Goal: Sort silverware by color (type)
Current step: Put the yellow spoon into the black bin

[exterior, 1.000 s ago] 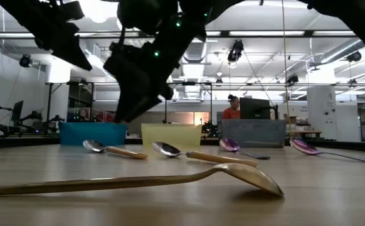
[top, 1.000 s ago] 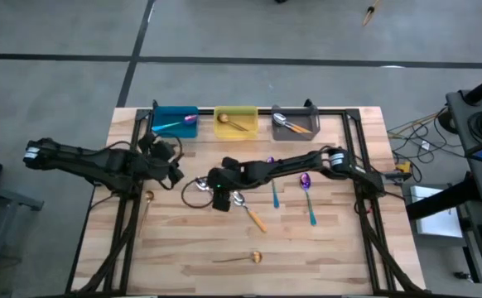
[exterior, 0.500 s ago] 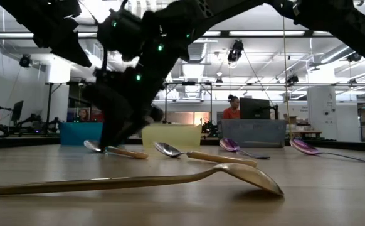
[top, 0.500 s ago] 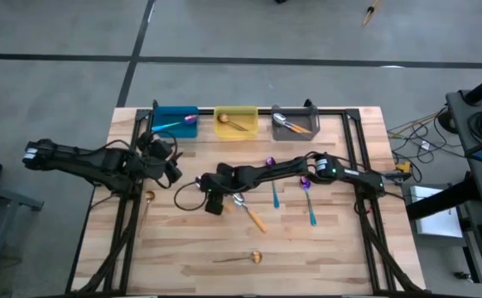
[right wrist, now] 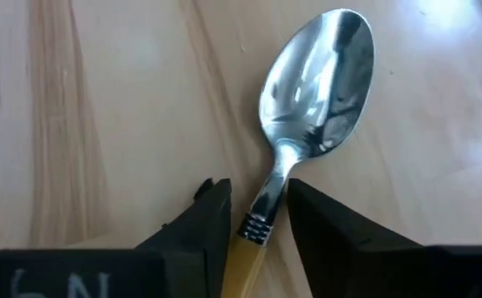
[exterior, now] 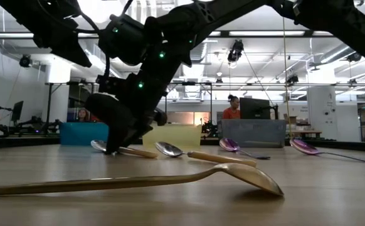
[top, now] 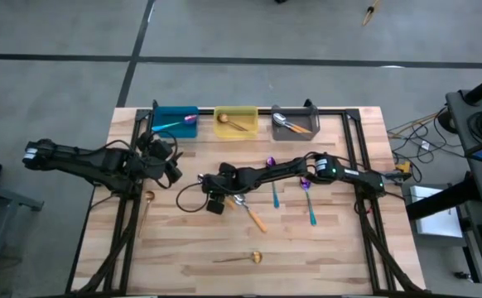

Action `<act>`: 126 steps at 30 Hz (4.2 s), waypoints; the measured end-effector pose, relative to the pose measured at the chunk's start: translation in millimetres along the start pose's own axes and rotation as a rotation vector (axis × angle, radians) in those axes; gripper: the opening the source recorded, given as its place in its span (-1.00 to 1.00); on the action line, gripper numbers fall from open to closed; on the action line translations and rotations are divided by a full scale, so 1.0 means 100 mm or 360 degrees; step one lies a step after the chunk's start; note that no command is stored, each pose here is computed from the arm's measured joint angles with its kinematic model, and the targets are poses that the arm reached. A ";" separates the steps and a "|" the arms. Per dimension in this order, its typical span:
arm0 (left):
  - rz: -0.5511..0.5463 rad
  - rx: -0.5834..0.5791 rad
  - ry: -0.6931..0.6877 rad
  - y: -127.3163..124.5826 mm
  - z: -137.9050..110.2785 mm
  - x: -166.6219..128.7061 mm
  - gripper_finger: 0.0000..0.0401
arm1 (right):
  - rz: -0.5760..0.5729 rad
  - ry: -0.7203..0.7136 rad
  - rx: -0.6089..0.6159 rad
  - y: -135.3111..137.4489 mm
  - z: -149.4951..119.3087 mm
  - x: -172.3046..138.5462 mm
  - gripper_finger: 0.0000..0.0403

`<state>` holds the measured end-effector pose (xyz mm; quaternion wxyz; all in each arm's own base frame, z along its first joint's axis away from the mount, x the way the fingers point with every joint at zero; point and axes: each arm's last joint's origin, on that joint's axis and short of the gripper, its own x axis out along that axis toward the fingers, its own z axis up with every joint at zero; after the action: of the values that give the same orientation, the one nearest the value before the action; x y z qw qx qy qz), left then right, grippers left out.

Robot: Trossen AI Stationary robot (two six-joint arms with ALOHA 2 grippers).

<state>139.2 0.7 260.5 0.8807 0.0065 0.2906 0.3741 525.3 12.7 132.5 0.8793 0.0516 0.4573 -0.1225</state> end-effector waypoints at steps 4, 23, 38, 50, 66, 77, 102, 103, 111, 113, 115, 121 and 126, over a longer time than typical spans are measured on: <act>0.0001 0.0002 0.0001 0.00 0.00 0.00 -0.18 | 0.0000 -0.0016 0.0039 0.00 -0.03 0.03 -0.57; -0.0001 0.0000 -0.0001 0.00 0.00 0.00 -0.18 | 0.0264 -0.0293 0.0031 0.02 0.37 -0.40 -0.96; -0.0044 0.0143 -0.0134 -0.02 0.14 -0.03 -0.18 | -0.0030 -0.0101 -0.0280 -0.99 0.61 -1.62 -0.96; -0.0071 0.0403 -0.0198 -0.01 0.25 -0.07 -0.18 | 0.0120 -0.0230 -0.0337 -1.27 0.49 -1.56 -0.96; -0.1080 0.0140 0.0221 -0.39 -0.22 0.14 -0.18 | 0.0324 -0.0421 -0.0221 -0.12 -0.17 -0.92 -0.94; -0.0903 -0.0100 0.0508 -0.44 -0.83 0.41 -0.18 | 0.0223 -0.0372 -0.0170 0.16 -0.23 -0.52 -0.44; -0.0811 -0.0223 0.0584 -0.45 -0.96 0.47 -0.18 | 0.0127 0.0002 -0.0322 0.26 -0.22 0.37 -0.85; -0.0815 -0.0229 0.0572 -0.45 -0.94 0.46 -0.18 | 0.0126 0.0001 -0.0322 0.26 -0.22 0.37 -0.85; -0.0925 -0.0194 0.0428 -0.44 -0.56 0.30 -0.18 | 0.0142 -0.0106 -0.0364 0.26 -0.04 0.19 -0.85; -0.0954 -0.0166 0.0389 -0.43 -0.43 0.23 -0.18 | 0.0146 -0.0139 -0.0398 0.27 0.03 0.12 -0.85; -0.0969 -0.0125 0.0360 -0.41 -0.33 0.15 -0.18 | 0.0154 -0.0164 -0.0435 0.27 0.08 0.05 -0.85; -0.1057 -0.0062 0.0155 -0.31 0.02 -0.09 -0.18 | 0.0152 -0.0268 -0.0537 0.19 0.36 -0.28 -0.85; -0.1032 -0.0034 0.0031 -0.17 0.23 -0.28 -0.18 | 0.0106 -0.0351 -0.0569 0.00 0.62 -0.58 -0.85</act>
<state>146.5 -25.6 289.8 0.9511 -0.0992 0.2820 0.0771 542.5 10.0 215.4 0.9227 -0.1038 0.3709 -0.0153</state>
